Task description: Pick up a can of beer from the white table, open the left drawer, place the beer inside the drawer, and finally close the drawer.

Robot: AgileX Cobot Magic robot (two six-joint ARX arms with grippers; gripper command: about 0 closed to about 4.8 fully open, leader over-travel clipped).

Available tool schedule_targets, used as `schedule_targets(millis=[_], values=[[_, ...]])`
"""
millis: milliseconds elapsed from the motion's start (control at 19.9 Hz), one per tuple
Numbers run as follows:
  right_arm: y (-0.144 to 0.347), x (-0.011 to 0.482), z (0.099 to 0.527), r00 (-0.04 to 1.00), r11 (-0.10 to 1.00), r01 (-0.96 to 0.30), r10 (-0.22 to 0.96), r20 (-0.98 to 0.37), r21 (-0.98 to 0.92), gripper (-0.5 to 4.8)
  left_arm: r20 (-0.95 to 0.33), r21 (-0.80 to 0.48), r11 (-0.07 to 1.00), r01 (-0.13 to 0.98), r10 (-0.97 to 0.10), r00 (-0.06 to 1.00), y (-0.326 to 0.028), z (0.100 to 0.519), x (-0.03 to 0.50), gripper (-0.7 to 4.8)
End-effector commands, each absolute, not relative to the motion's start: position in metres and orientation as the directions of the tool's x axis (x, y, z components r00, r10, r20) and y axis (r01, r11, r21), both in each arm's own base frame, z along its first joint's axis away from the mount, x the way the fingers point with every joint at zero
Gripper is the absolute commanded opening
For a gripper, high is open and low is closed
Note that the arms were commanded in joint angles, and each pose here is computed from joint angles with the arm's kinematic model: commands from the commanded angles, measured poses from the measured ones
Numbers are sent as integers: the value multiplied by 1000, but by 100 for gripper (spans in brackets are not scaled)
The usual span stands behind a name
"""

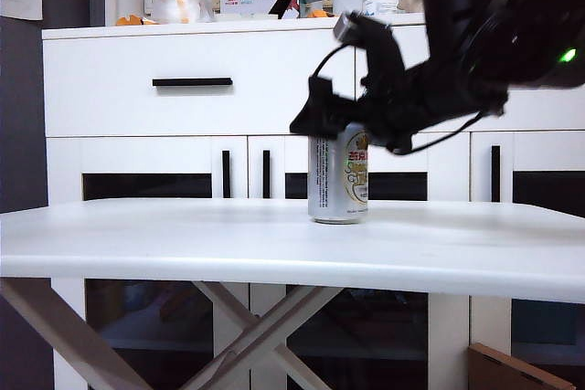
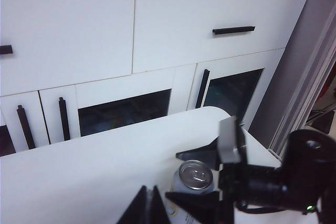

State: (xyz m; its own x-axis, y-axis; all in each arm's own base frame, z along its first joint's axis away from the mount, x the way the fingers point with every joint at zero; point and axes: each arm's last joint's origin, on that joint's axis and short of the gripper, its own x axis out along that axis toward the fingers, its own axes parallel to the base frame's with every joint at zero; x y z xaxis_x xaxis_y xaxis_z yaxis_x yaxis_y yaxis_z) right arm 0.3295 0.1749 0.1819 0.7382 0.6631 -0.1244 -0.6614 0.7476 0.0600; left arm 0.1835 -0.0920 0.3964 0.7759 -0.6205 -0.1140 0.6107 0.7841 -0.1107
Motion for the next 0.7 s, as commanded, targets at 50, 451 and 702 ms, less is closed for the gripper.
schedule_targets(millis=[50,451,702], values=[[178,332,169,731,745,-663,665,-150,71,479,-96,-109,785,610,-619,780,-92,399,183,-5],[179,332,159,720,743,-665,666,-193,83,76,-96,-110,785,609,-618,780,-91,399,183,-5],[179,328,179,722,735,-671,677,-145,91,-5,-92,-146,783,604,-619,780,-92,400,183,-5]])
